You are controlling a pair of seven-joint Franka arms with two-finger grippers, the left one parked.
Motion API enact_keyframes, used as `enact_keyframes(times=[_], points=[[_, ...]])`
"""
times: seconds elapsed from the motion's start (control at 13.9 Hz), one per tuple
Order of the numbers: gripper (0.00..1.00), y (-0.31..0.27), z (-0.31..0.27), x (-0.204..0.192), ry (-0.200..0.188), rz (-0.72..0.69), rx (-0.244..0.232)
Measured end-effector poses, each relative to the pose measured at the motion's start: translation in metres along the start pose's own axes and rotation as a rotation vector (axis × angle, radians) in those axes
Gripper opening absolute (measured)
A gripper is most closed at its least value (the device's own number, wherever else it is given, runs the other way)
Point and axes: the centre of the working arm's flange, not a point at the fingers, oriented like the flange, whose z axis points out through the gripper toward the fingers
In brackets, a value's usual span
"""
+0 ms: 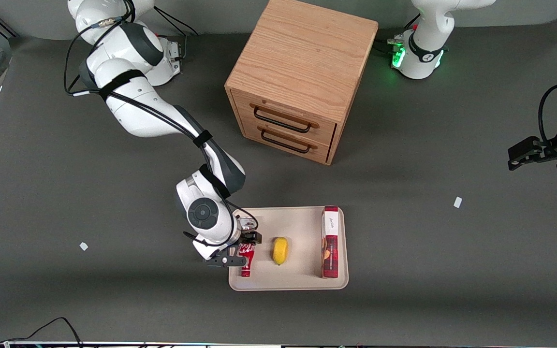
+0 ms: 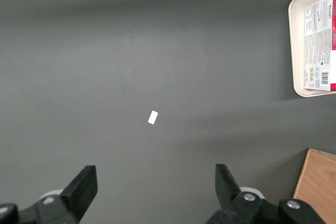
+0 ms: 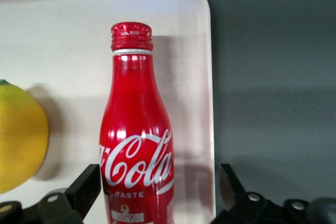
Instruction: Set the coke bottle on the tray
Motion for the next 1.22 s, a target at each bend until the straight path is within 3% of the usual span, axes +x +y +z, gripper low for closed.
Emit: enact_keyframes(times=[0.22,0.43,0.79,1.08,1.22], points=[[1.0,-0.002,-0.022,0.009,0.034,0.005,0.016],[1.0,0.012,-0.087,0.024,0.063,0.027,0.006],[1.0,0.111,-0.201,0.041,0.05,0.051,-0.054],[1.0,0.162,-0.281,0.003,-0.072,0.03,-0.083],[1.0,0.191,-0.323,-0.019,-0.088,0.019,-0.112]])
